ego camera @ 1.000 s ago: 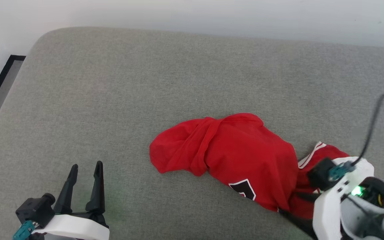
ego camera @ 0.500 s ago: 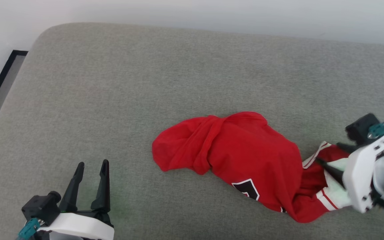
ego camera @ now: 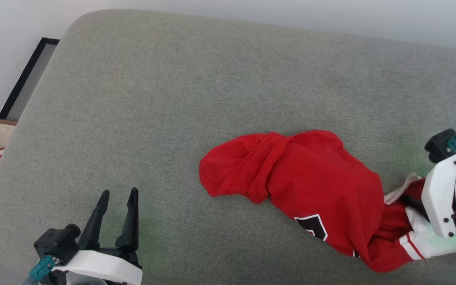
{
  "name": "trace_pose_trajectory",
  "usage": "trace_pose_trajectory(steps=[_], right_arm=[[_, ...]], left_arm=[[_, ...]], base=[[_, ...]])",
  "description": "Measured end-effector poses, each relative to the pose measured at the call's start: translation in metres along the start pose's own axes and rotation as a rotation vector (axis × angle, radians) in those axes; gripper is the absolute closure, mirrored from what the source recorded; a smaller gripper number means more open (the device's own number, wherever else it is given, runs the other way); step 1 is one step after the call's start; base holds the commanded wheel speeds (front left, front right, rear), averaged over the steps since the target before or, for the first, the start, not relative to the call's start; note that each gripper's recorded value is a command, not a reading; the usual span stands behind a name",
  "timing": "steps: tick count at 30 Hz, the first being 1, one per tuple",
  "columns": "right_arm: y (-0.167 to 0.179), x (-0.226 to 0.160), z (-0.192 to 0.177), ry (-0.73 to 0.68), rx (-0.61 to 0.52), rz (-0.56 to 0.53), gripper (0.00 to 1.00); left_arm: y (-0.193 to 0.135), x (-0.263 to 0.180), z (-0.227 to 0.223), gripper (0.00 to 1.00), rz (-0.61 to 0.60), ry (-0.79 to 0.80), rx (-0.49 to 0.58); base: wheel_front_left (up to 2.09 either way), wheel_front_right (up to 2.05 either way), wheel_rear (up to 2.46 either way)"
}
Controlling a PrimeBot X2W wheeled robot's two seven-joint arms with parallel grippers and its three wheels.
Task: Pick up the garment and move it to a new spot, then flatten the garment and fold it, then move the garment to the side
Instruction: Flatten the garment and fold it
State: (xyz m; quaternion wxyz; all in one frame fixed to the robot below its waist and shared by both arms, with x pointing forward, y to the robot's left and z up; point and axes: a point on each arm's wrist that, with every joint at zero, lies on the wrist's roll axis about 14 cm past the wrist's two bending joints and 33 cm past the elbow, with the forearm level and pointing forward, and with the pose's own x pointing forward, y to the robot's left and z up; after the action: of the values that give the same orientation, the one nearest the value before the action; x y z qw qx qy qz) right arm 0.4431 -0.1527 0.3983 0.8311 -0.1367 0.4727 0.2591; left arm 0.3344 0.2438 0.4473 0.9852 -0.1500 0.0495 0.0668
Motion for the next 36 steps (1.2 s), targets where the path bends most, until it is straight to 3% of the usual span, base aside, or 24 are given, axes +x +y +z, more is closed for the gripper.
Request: trace_pose_trajectory(steps=[2, 3, 5, 10, 19, 26, 31, 33, 34, 35, 36], right_arm=[[0.002, 0.008, -0.008, 0.049, 0.003, 0.014, 0.01], [0.001, 0.011, -0.009, 0.064, 0.005, 0.017, 0.48], [0.001, 0.015, -0.009, 0.088, 0.009, 0.026, 1.00], [-0.007, 0.022, 0.010, 0.025, 0.012, 0.013, 1.00], [-0.038, 0.016, 0.095, -0.253, -0.015, -0.102, 1.00], [-0.062, 0.031, 0.120, -0.264, -0.009, -0.182, 1.00], [-0.068, 0.055, 0.114, -0.205, 0.050, -0.197, 0.97], [-0.064, 0.064, 0.109, -0.177, 0.068, -0.189, 0.79], [-0.061, 0.067, 0.109, -0.175, 0.071, -0.185, 0.55], [-0.061, 0.068, 0.109, -0.171, 0.073, -0.185, 0.09], [-0.060, 0.068, 0.109, -0.169, 0.078, -0.185, 0.00]], left_arm=[[0.001, 0.000, -0.001, 0.00, 0.004, 0.003, -0.003], [0.001, 0.001, -0.002, 0.00, 0.006, 0.006, -0.003], [0.001, 0.004, -0.001, 0.00, 0.005, 0.004, -0.003], [0.002, 0.006, -0.003, 0.00, 0.011, 0.010, -0.004], [-0.001, 0.010, -0.003, 0.00, 0.006, 0.009, -0.006], [0.002, 0.010, -0.001, 0.00, 0.019, 0.008, -0.005], [0.005, 0.009, -0.003, 0.00, 0.031, 0.015, -0.002], [0.006, 0.010, -0.002, 0.00, 0.034, 0.013, 0.001], [0.006, 0.010, -0.002, 0.00, 0.035, 0.013, 0.002], [0.007, 0.010, -0.002, 0.00, 0.036, 0.014, 0.001], [0.007, 0.010, -0.002, 0.00, 0.037, 0.014, 0.002]], base=[[0.00, 0.00, 0.00], [0.00, 0.00, 0.00], [0.00, 0.00, 0.00], [0.00, 0.00, 0.00], [0.00, 0.00, 0.00], [0.00, 0.00, 0.00], [0.00, 0.00, 0.00], [0.00, 0.00, 0.00], [0.00, 0.00, 0.00], [0.00, 0.00, 0.00], [0.00, 0.00, 0.00]])
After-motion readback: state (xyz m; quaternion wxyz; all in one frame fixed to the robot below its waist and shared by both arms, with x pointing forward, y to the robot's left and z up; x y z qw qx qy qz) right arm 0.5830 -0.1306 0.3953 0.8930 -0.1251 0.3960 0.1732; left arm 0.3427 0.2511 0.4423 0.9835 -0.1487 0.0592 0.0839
